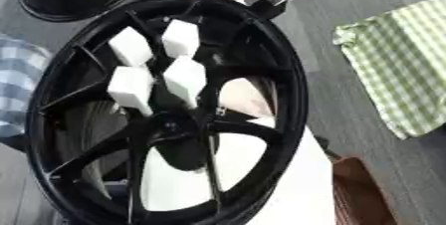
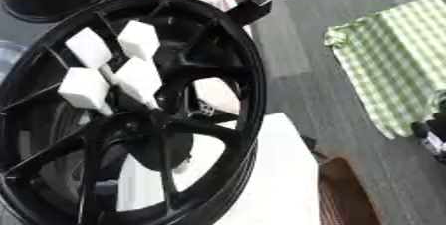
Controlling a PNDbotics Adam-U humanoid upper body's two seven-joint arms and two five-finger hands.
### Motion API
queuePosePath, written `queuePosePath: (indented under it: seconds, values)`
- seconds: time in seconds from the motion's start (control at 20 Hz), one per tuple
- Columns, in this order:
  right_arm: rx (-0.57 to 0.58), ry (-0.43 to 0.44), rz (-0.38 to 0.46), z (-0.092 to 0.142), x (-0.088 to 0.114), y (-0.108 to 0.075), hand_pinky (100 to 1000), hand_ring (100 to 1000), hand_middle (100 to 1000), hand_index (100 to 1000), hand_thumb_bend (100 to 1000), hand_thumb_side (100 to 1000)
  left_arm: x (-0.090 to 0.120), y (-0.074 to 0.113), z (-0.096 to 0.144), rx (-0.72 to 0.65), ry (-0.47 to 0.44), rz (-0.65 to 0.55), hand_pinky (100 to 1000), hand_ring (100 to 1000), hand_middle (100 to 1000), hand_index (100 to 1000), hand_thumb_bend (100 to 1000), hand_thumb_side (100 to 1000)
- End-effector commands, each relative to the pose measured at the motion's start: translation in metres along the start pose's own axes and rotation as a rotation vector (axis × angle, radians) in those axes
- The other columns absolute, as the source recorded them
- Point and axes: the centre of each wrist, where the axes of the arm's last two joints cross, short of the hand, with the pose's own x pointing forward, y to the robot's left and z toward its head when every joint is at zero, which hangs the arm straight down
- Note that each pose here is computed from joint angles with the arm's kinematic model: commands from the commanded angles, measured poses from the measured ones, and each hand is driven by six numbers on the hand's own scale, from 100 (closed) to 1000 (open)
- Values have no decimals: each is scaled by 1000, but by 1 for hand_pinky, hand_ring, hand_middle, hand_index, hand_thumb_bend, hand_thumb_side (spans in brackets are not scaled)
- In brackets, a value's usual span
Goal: Pull the pin out of the wheel hub.
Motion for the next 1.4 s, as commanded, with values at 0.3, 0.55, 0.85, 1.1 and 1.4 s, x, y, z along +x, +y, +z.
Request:
queuePosePath:
  seconds: [0.3,0.55,0.85,1.1,1.4]
  values:
    - [20,-25,29,-6,8,-4,684,610,577,802,659,199,5,3,-9,-46,7,21,706,658,657,834,100,531]
    - [21,-21,32,-5,8,-5,685,610,577,803,659,199,2,-1,0,-79,16,38,705,647,640,819,100,545]
    - [16,-15,37,-4,8,-9,686,609,576,804,659,199,-24,-16,32,-154,94,53,715,658,663,828,100,599]
    - [13,-12,42,-3,8,-11,687,609,576,804,660,198,-41,-26,66,-182,84,48,724,670,675,842,100,579]
    - [13,-17,44,-3,8,-12,688,608,575,804,660,199,-49,-36,86,-225,19,-54,753,702,697,852,100,583]
